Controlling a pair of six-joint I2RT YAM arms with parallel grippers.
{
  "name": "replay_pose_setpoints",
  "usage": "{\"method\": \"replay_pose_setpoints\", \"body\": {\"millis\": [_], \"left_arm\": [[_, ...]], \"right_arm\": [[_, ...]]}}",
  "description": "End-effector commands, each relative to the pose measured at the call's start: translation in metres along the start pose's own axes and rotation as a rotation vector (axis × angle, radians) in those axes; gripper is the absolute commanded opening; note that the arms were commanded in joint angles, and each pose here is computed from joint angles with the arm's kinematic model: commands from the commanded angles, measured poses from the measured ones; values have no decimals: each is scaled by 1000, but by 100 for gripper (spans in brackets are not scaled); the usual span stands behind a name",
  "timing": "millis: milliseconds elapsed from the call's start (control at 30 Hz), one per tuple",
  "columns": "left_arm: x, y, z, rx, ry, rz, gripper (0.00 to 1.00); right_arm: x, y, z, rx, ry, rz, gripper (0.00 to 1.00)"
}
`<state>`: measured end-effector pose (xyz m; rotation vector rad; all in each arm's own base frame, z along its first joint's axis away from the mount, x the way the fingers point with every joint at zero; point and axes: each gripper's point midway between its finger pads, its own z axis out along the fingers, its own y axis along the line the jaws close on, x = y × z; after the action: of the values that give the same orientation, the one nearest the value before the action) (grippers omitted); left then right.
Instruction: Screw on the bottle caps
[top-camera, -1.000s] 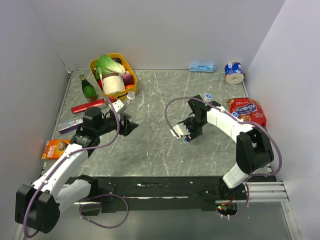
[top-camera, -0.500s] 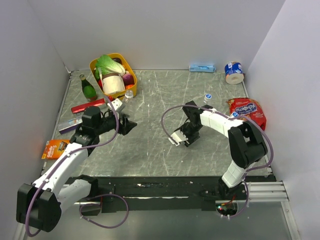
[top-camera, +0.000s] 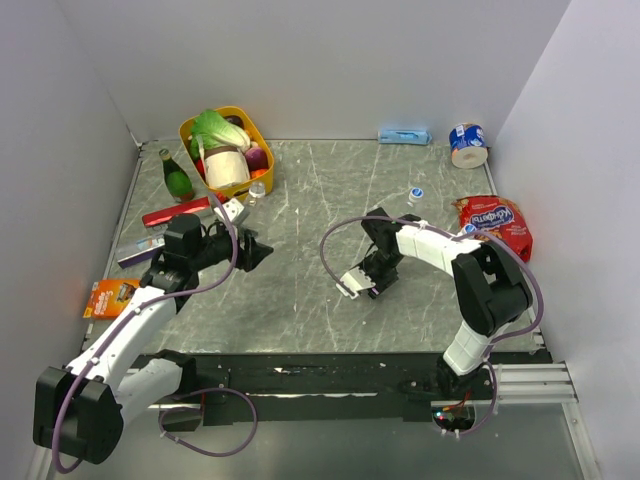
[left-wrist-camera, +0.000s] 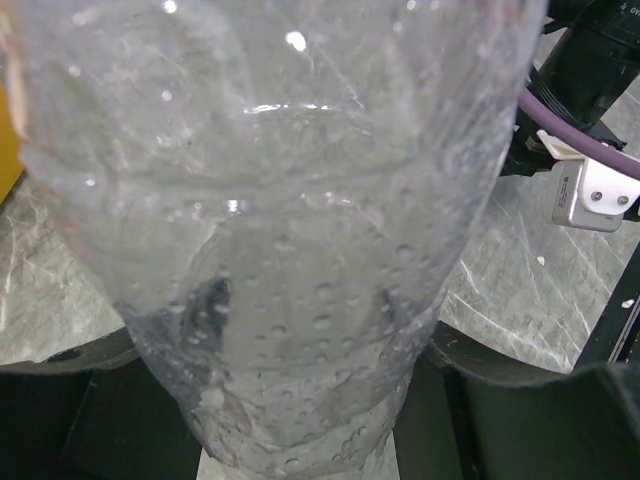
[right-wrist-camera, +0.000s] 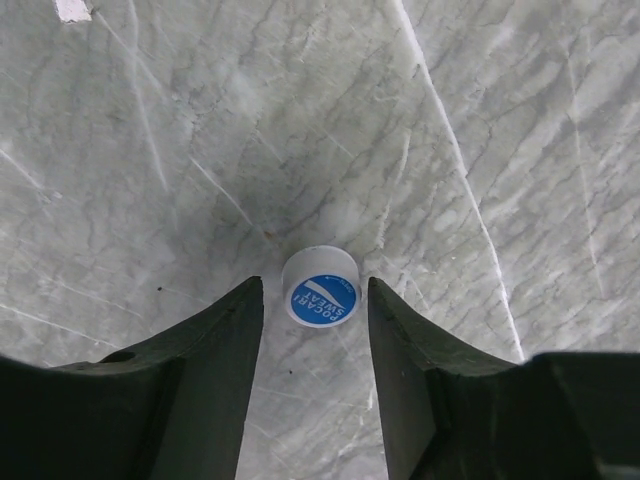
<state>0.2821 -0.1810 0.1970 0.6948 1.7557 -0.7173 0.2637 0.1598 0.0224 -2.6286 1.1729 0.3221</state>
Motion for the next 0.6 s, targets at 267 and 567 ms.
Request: {"method": "replay_pose_setpoints", "body": {"millis": [267, 567], "left_arm": [[-11, 0, 0, 5, -46, -17, 2], [7, -14, 1, 93, 19, 115, 1]], "right_arm": [[0, 2, 6, -19, 4, 36, 45], [-28, -31, -48, 145, -75, 137, 27]]}}
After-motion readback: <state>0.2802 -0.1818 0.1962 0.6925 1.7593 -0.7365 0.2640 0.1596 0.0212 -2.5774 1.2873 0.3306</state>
